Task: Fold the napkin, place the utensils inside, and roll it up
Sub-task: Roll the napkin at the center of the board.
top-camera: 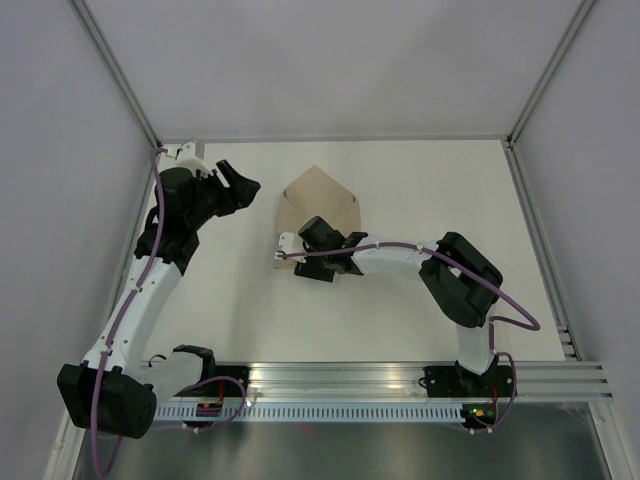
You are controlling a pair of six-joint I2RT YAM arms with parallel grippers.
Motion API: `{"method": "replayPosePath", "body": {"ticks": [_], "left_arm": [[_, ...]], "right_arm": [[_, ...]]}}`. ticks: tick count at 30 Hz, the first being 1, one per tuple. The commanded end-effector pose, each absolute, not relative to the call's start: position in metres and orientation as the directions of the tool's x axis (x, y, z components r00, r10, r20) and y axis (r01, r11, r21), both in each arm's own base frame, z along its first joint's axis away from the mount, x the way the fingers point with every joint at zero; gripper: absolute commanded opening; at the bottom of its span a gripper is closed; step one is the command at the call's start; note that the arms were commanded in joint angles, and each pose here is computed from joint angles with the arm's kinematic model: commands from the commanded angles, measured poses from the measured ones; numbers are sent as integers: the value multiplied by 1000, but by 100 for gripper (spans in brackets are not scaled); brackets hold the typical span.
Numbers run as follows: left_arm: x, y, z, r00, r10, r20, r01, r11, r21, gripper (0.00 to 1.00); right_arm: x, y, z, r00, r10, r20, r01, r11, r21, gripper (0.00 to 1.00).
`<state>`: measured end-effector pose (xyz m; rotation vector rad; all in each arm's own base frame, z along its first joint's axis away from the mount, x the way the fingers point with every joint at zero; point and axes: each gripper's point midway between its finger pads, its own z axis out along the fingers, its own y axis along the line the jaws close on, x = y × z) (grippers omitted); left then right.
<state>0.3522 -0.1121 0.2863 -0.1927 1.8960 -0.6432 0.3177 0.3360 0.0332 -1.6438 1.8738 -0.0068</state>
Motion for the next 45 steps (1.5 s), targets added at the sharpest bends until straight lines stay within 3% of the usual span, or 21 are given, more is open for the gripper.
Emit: {"method": "replayPosePath", "body": {"ticks": [1, 25, 31, 36, 45], "left_arm": [[355, -118, 293, -396, -420, -817, 203, 827, -524, 72], [364, -123, 259, -422, -424, -801, 201, 818, -539, 71], [366, -127, 245, -439, -422, -793, 211, 810, -548, 71], [368, -128, 241, -417, -423, -805, 232, 807, -544, 71], [372, -138, 225, -428, -411, -805, 257, 798, -545, 70]], "right_arm": [[318, 332, 43, -18, -884, -467, -883, 233, -407, 71], [311, 325, 10, -48, -881, -471, -914, 230, -336, 57], [309, 321, -1, -61, -885, -462, -924, 225, -310, 49], [309, 313, -13, -83, -892, -444, -932, 227, -283, 32], [311, 316, -8, -123, -878, -463, -963, 218, -157, 26]]}}
